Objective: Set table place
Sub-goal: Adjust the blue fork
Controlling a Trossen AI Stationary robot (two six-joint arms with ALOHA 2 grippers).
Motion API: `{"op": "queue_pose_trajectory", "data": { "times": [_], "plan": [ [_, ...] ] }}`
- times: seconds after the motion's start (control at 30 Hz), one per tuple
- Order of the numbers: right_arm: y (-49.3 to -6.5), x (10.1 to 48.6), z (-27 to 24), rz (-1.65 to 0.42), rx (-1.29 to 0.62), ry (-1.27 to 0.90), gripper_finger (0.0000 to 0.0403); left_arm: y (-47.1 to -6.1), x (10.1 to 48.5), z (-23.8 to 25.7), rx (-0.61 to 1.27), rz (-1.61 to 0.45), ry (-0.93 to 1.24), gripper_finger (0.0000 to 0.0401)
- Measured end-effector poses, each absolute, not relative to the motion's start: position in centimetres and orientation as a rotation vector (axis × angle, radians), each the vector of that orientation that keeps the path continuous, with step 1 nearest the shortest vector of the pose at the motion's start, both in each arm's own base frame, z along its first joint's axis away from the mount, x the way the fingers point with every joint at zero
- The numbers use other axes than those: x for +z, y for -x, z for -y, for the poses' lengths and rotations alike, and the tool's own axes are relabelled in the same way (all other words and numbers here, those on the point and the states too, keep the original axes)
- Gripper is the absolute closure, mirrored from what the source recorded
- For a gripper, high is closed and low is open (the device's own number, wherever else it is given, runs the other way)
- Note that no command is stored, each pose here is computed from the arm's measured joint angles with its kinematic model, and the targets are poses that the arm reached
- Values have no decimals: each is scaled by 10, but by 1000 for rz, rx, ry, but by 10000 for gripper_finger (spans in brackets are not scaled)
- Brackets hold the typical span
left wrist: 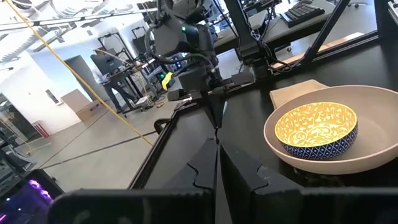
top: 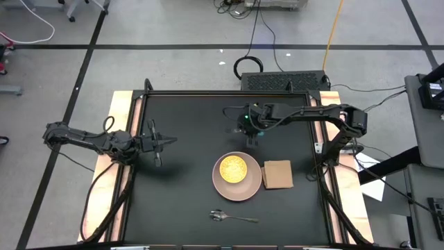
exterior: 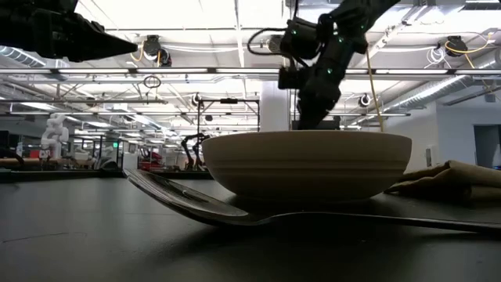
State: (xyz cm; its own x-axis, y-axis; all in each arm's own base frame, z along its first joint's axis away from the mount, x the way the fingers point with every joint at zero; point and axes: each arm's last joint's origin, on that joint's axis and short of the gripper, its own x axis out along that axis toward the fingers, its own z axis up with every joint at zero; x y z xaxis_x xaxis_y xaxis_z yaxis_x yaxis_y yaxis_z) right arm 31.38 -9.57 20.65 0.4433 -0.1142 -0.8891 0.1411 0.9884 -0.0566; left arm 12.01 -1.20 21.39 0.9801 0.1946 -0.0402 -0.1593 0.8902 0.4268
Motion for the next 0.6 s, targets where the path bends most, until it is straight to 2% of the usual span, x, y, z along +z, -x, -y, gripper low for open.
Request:
{"op": "queue_pose_trajectory", "data": {
  "times": [0.17,0.6],
  "plan": [
    [-306,196,102,-1082,-231,-65,403,-120,214,12,184,-82,-426,375],
    [-317,207,102,-873,-300,-154,403,-120,215,12,182,-73,-429,375]
  ]
}}
